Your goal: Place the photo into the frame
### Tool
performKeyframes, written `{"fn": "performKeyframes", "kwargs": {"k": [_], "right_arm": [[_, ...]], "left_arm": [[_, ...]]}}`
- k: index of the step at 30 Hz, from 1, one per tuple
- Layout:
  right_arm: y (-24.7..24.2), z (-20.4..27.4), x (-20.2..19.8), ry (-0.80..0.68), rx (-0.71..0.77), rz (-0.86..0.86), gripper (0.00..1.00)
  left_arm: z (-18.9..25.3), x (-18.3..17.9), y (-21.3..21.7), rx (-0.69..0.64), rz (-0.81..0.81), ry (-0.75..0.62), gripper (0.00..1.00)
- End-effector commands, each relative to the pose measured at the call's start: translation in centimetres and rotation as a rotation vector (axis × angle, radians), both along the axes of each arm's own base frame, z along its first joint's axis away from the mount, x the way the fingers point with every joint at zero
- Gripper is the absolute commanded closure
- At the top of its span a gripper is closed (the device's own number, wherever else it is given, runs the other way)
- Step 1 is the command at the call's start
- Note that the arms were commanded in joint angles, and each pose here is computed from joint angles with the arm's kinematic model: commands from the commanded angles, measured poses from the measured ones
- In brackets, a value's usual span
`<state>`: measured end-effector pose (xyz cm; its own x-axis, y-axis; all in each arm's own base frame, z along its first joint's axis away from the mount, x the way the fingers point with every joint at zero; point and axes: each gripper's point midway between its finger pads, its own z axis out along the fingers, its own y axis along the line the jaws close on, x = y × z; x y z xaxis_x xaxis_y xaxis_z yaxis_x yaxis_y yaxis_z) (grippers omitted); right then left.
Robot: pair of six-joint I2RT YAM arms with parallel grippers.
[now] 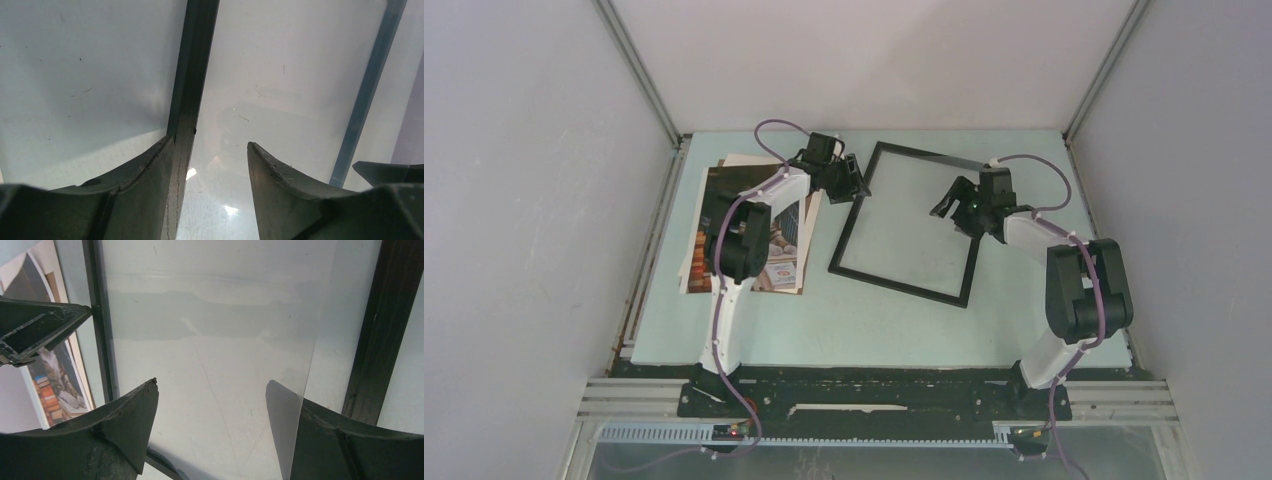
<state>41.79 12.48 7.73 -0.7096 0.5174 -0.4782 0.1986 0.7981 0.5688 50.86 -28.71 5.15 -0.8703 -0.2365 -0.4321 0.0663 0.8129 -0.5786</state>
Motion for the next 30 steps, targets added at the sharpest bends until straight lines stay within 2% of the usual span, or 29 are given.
{"fn": "performKeyframes", "kwargs": {"k": [1,5,23,30], "right_arm": [[-0.7,2.2,0.4,-0.034,-0.098,-0.006,0.12],[-0.8,2.7,0.3,-0.034,-0.134,-0.003,0.01],[-2.7,3.0,-0.5,0.018,-0.306,0.0,0.0],[-5.5,3.1,-1.1,0.043,-0.379,-0.046,0.0]], "left_arm": [[4.3,0.3,0.2,-0.007,-0.007,-0.091,0.38],[4.2,0.3,0.3,-0.001,-0.007,-0.092,0.37],[4.5,0.2,0.4,-0.001,-0.012,-0.099,0.37],[4.6,0.2,0.4,0.003,-0.012,-0.103,0.37]]}}
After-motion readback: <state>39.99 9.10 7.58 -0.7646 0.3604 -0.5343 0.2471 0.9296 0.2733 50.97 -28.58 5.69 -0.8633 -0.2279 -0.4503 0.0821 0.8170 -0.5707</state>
